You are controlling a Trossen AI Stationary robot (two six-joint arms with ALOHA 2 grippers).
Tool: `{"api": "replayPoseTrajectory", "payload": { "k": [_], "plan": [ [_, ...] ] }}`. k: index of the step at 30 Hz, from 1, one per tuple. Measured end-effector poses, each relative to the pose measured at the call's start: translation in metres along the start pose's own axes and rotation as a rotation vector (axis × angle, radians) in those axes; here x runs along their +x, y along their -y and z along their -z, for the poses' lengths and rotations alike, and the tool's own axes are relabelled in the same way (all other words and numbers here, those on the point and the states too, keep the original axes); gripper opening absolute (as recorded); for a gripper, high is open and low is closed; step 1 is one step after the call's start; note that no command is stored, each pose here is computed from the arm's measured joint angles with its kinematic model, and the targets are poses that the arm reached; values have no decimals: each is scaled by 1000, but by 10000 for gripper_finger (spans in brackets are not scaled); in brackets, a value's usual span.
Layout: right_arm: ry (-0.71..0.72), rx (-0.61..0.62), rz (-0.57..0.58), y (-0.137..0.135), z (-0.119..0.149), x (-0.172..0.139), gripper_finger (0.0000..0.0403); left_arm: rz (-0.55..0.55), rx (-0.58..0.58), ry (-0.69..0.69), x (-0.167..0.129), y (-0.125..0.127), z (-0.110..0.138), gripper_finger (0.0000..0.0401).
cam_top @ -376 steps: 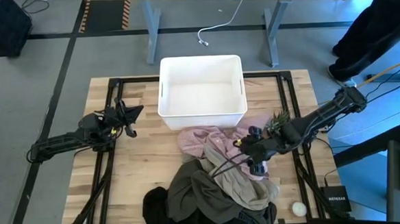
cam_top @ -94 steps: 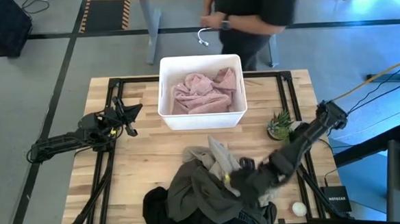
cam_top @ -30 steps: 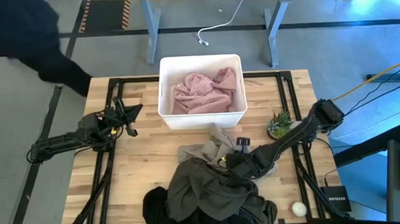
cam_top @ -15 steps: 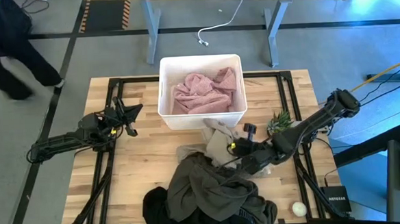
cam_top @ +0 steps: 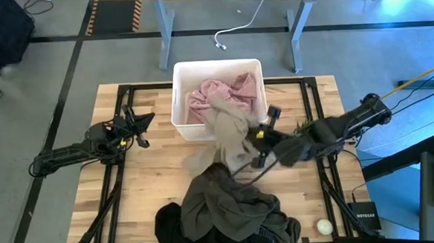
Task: Sort clothes
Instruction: Put the brown shirt in the white container
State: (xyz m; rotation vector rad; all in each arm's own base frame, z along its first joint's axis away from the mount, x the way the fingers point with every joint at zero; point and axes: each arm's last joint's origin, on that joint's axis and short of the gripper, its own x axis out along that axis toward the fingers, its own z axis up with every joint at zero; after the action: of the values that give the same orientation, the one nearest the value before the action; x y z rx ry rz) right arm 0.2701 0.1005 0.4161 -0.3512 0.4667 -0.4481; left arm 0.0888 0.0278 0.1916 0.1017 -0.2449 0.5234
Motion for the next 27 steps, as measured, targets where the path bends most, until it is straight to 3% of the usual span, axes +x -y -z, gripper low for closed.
{"api": "replayPoseTrajectory", "payload": {
  "k": [8,14,20,27],
  "plan": [
    [240,64,165,76,-64,-13,10,-1,-3,2,0,0,0,1],
    [349,98,326,131,-84,-13,10,-1,-1,3,0,0,0,1],
    [169,67,421,155,-59,23,10,-1,14,3,0,0,0,1],
    [-100,104,326,149,11,97,10,-1,14,3,0,0,0,1]
  ]
}}
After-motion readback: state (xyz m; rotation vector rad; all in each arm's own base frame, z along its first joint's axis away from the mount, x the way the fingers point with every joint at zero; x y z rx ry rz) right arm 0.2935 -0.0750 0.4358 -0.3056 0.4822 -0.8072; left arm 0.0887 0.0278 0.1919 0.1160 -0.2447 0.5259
